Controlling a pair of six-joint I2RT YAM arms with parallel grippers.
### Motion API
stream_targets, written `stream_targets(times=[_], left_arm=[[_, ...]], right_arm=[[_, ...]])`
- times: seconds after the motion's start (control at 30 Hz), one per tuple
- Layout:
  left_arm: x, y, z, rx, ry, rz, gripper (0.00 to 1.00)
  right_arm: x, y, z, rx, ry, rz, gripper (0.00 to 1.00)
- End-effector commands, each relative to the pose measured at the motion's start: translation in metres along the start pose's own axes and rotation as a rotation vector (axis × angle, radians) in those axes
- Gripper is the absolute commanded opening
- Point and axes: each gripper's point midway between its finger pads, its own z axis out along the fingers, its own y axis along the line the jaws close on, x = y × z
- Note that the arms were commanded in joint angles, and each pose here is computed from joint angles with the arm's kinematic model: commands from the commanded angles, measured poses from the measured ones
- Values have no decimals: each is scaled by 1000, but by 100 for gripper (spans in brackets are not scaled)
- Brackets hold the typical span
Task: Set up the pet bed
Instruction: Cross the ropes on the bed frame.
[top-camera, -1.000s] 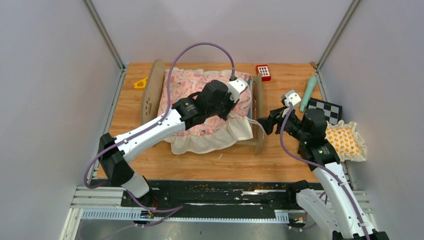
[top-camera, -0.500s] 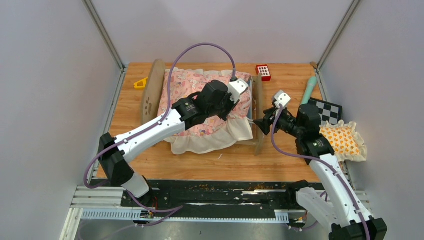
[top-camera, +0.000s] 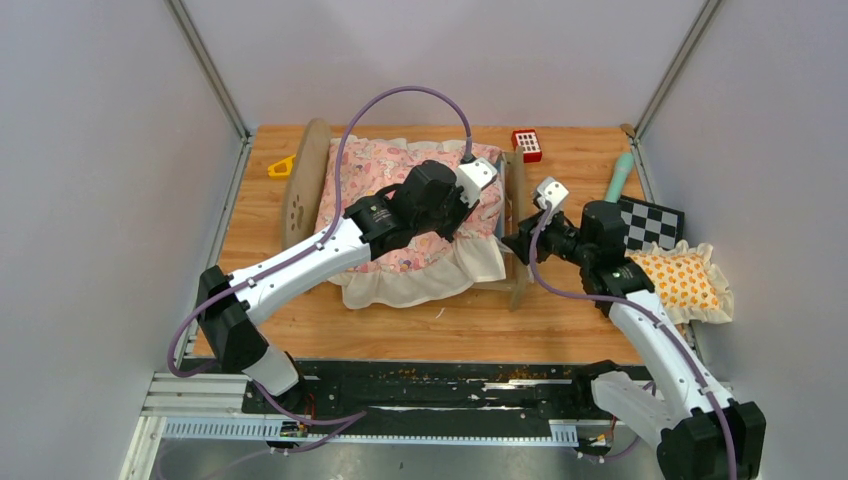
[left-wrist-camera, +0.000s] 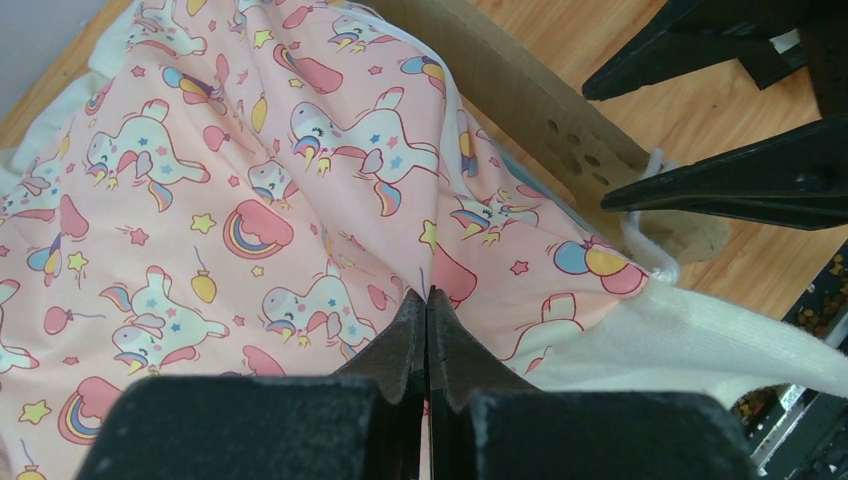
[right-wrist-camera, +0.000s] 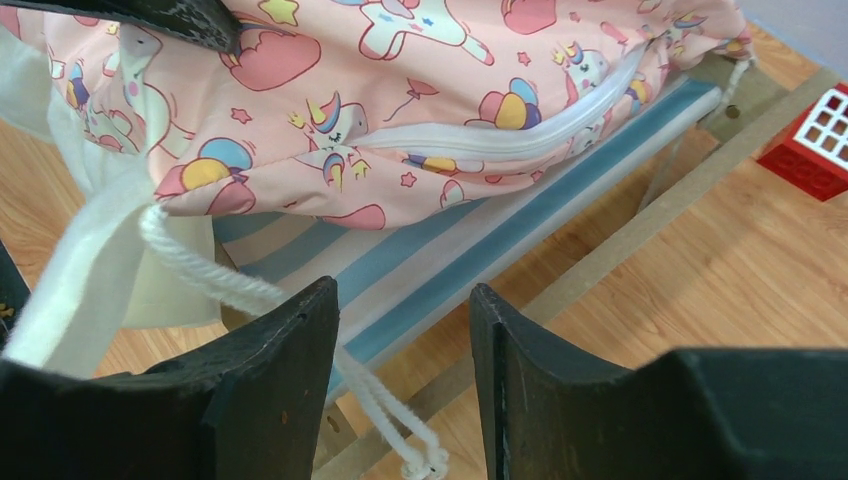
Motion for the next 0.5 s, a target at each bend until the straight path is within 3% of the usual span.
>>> stream_targets(times=[0.0,0.47], left_arm=[[-20,3,-16,9,-70,15,0],[-19,3,-15,5,-64,17,0]], right_arm=[[-5,3,12,-36,-23,-33,50],[-23,5,-22,63,-49,-87,55]])
